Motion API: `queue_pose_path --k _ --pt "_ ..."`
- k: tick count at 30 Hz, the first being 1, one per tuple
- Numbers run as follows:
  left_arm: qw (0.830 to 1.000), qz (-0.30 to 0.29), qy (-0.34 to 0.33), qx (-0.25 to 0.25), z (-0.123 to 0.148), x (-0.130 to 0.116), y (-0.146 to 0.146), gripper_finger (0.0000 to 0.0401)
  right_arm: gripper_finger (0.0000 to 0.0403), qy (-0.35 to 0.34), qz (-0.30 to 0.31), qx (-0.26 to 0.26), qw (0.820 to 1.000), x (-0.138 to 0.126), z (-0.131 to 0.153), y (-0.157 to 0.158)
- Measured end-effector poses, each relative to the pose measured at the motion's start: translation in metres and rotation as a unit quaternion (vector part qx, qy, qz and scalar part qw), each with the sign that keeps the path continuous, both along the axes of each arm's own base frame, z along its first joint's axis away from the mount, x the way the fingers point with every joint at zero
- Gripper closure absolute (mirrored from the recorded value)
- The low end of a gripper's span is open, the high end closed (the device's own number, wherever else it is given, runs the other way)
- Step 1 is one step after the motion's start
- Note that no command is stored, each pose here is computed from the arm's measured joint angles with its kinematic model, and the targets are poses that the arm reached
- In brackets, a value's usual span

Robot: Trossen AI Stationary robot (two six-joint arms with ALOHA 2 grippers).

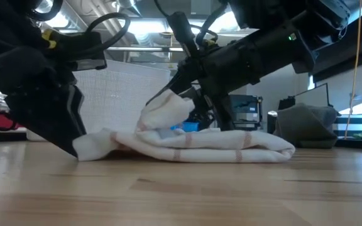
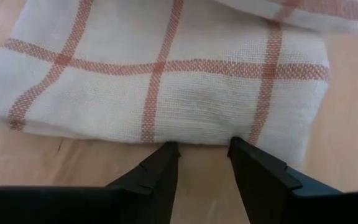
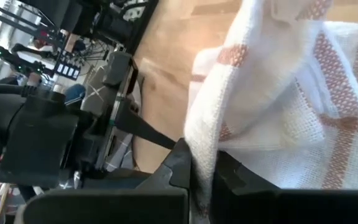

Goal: Fold towel
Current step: Fold the brown-white towel

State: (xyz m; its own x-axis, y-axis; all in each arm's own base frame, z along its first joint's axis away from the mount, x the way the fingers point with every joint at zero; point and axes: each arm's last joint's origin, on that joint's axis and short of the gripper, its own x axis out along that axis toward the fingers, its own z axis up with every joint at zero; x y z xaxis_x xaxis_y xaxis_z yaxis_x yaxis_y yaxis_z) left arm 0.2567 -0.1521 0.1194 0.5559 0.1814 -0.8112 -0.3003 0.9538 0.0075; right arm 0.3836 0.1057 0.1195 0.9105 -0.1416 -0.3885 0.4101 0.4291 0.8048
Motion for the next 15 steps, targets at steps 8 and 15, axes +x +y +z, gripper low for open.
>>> queue_pose_path --k 8,15 --pt "1.000 -0.003 0.003 -0.006 0.0005 -0.0004 -0.0005 0.0260 0.0368 0.001 0.000 0.002 1.000 0.0004 -0.0002 -0.0015" --pt "1.000 -0.010 0.011 -0.021 0.0031 -0.0015 -0.0007 0.0260 0.0274 0.000 -0.001 0.018 1.000 0.0004 -0.0004 -0.0012"
